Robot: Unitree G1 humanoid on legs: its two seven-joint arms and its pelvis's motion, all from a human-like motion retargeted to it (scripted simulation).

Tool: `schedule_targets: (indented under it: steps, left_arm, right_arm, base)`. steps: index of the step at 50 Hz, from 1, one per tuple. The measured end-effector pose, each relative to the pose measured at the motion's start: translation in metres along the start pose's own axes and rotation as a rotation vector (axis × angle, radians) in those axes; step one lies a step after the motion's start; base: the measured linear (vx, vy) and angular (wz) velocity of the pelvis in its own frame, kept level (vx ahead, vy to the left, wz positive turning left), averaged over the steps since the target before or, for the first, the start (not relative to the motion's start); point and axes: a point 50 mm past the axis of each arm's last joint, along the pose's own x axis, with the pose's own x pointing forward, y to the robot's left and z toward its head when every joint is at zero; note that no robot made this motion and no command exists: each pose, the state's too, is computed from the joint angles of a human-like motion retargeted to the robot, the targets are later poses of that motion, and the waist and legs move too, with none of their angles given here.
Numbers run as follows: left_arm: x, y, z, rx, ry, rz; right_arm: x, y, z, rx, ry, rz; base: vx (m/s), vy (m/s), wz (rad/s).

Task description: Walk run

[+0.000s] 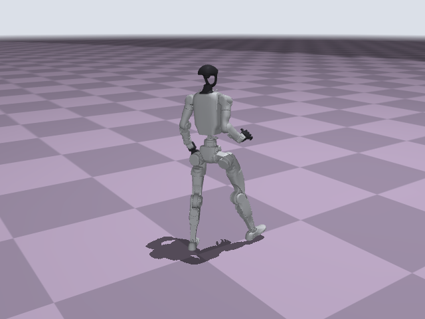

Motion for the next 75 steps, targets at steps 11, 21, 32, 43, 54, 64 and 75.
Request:
schedule_targets:
  steps: [11,21,32,43,54,64,75]
  left_arm:
    - [0.022,-0.043,0.008,-0.089,-0.039,0.006]
    - [0.02,-0.003,0.007,0.016,0.056,0.327]
    - [0.017,-0.02,-0.023,-0.416,0.136,0.433]
    - [0.001,-0.075,-0.071,-0.643,0.442,0.299]
    - [0.007,0.077,0.017,-0.314,0.002,0.591]
    - [-0.027,0.148,0.115,-0.037,-0.412,0.687]
    - [-0.016,0.147,0.108,0.012,-0.31,0.7]
  right_arm:
    - [-0.013,0.009,-0.021,0.009,0.136,-0.019]
    - [0.028,0.018,-0.042,-0.035,0.172,-0.013]
    - [0.063,0.033,-0.046,-0.068,0.329,-0.123]
    - [0.059,0.052,-0.041,-0.106,0.415,-0.146]
    - [0.09,-0.004,-0.053,-0.216,0.453,-0.35]
    - [0.127,-0.065,-0.042,-0.257,0.419,-0.648]
    - [0.153,-0.138,-0.022,-0.192,0.387,-1.018]
  base:
    - [0.47,-0.46,-0.23]
    - [0.35,-0.42,-1.02]
    - [0.34,-0.27,-0.66]
    - [0.58,-0.16,-0.11]
    - [0.19,-0.19,0.4]
    - [0.03,-0.25,1.3]
    - [-0.1,-0.34,0.54]
